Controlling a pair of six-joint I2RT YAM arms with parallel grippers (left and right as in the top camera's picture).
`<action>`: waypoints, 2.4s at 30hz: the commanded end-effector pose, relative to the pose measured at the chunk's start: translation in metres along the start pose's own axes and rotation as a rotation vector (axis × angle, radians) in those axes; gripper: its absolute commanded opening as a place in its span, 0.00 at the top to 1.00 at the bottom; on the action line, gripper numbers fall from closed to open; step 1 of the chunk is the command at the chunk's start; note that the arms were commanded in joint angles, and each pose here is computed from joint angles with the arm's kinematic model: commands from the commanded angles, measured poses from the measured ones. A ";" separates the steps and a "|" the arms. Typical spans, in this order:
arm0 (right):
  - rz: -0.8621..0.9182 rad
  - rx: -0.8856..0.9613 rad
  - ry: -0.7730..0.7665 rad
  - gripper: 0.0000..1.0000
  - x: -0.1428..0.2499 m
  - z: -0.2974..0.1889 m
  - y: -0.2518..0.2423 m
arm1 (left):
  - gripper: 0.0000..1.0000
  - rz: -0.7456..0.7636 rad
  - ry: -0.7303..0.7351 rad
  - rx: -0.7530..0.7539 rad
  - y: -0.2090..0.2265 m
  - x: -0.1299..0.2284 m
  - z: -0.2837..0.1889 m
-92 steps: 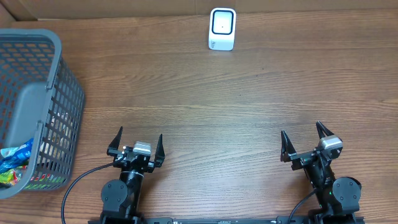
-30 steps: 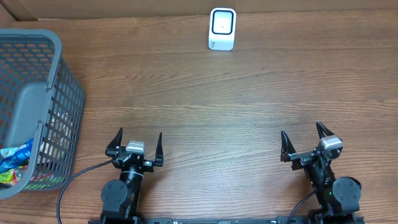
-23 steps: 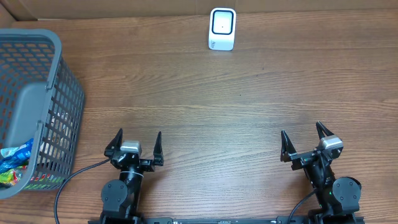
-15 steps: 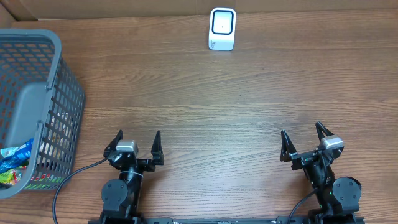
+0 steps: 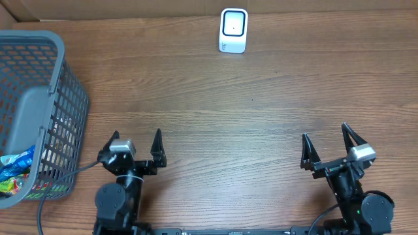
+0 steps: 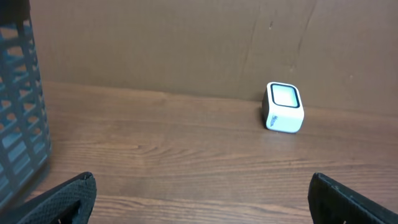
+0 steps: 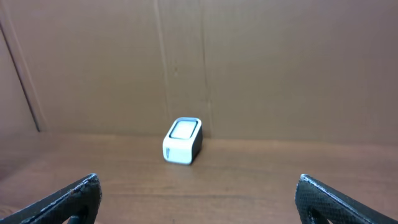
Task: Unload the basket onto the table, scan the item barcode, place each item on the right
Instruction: 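Reach the left gripper into the grey basket toward the snack packets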
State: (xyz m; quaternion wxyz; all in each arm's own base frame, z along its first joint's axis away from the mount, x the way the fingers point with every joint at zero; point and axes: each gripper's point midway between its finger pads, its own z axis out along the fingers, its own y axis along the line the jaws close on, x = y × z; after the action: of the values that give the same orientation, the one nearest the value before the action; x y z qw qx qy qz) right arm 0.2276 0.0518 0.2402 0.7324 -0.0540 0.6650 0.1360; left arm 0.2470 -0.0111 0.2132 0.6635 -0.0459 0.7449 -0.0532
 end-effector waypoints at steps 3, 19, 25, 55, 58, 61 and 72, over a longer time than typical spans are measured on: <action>-0.002 -0.015 -0.050 0.00 -0.036 -0.003 0.006 | 0.00 -0.005 0.003 -0.011 -0.005 -0.040 0.006; -0.020 0.013 0.246 0.00 -0.094 0.042 0.007 | 0.00 0.095 0.310 0.046 -0.039 -0.130 0.054; -0.036 0.022 0.456 0.00 -0.101 0.070 0.003 | 0.00 0.093 0.472 0.117 -0.054 -0.165 0.072; 0.194 -0.029 0.956 0.00 -0.016 0.117 0.010 | 0.09 -0.516 0.594 -0.665 0.165 -0.183 0.018; 0.194 -0.029 0.957 0.00 -0.016 0.117 0.010 | 0.01 -0.604 0.615 -0.868 0.202 -0.167 -0.014; 0.194 -0.029 0.957 0.00 -0.016 0.117 0.010 | 0.00 -0.677 0.658 -0.959 0.221 -0.149 -0.029; 0.195 -0.028 0.963 0.00 -0.015 0.116 0.010 | 0.00 -0.853 0.840 -1.113 0.272 -0.066 -0.037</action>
State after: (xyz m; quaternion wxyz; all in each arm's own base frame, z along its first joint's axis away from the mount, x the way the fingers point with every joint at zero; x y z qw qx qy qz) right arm 0.3329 0.0861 0.2555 0.3103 -0.0542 0.9344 0.1666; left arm 0.2240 0.2609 0.2622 0.1567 -0.6038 0.7795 0.0563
